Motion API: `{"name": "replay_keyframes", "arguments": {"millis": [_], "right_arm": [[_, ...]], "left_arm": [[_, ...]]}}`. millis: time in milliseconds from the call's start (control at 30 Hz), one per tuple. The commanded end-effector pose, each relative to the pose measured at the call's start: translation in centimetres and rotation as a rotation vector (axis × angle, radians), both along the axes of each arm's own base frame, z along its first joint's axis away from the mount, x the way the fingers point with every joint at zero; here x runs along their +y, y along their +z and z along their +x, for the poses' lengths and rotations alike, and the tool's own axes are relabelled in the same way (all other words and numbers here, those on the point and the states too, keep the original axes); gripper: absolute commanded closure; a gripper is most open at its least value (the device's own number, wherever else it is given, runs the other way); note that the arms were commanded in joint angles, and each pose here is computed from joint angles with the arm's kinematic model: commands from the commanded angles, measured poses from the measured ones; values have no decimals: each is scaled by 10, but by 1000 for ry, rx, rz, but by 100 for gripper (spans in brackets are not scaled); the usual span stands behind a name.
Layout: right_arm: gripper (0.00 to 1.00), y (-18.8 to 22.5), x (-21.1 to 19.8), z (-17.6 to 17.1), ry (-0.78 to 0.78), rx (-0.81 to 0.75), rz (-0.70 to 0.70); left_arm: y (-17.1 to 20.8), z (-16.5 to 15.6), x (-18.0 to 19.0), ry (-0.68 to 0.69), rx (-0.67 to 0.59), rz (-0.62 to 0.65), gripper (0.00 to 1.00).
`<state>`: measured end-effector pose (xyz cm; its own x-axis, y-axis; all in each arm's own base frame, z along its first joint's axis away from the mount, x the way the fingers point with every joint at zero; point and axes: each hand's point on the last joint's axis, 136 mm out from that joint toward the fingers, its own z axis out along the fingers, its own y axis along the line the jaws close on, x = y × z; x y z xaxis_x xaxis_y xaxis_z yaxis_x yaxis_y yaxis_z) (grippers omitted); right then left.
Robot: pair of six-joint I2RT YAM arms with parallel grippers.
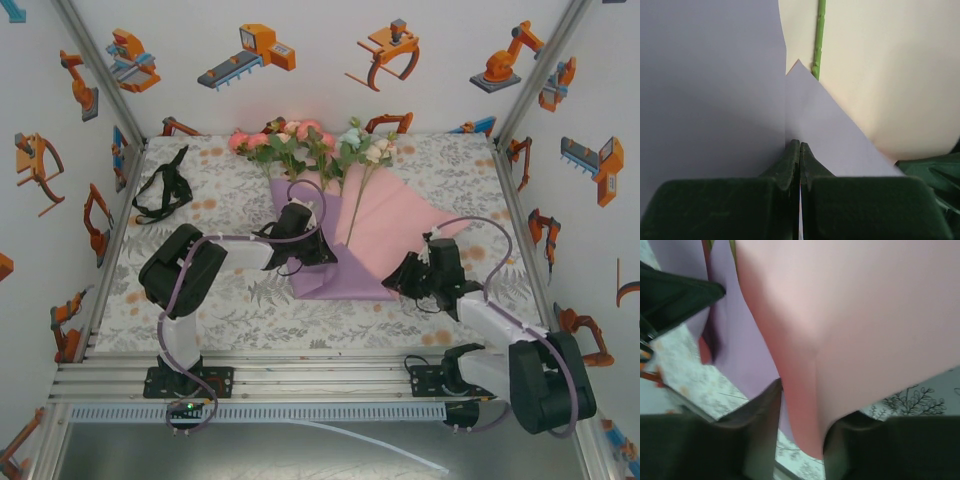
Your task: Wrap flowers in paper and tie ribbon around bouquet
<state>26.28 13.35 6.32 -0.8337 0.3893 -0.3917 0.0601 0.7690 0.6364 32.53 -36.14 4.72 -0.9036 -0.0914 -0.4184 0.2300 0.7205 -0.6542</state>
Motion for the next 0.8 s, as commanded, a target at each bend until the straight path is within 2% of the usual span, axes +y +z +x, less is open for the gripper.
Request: {"name": "replay_keyframes", "arguments": {"millis": [0, 100, 233, 267, 367, 433, 533, 633, 700, 767], "right_arm": [[87, 2, -21, 0, -20, -5, -220], [94, 2, -18, 2, -15, -2, -225], [100, 0, -17, 7, -25, -4, -223], [98, 0, -17, 8, -27, -4, -225], [84, 2, -15, 9, -18, -9, -219], [78, 3, -13, 9, -12, -11, -208], [77, 6, -10, 10, -8, -13, -194], [77, 8, -9, 11, -8, -17, -189], [77, 10, -7, 11, 3, -16, -181], [74, 12, -3, 11, 20, -20, -166]], "left_arm": [[8, 0, -8, -4, -2, -34, 95], [35, 6, -12, 3, -39, -77, 95], [82, 19, -13, 20, -110, -131, 84], [93, 22, -11, 23, -131, -140, 83], [123, 31, 5, 67, -197, -124, 76], [131, 37, 32, 136, -223, -74, 74], [120, 38, 92, 310, -224, 87, 74], [89, 30, 142, 441, -212, 236, 74], [68, 25, 149, 441, -158, 240, 77], [54, 19, 131, 360, -106, 184, 81]]}}
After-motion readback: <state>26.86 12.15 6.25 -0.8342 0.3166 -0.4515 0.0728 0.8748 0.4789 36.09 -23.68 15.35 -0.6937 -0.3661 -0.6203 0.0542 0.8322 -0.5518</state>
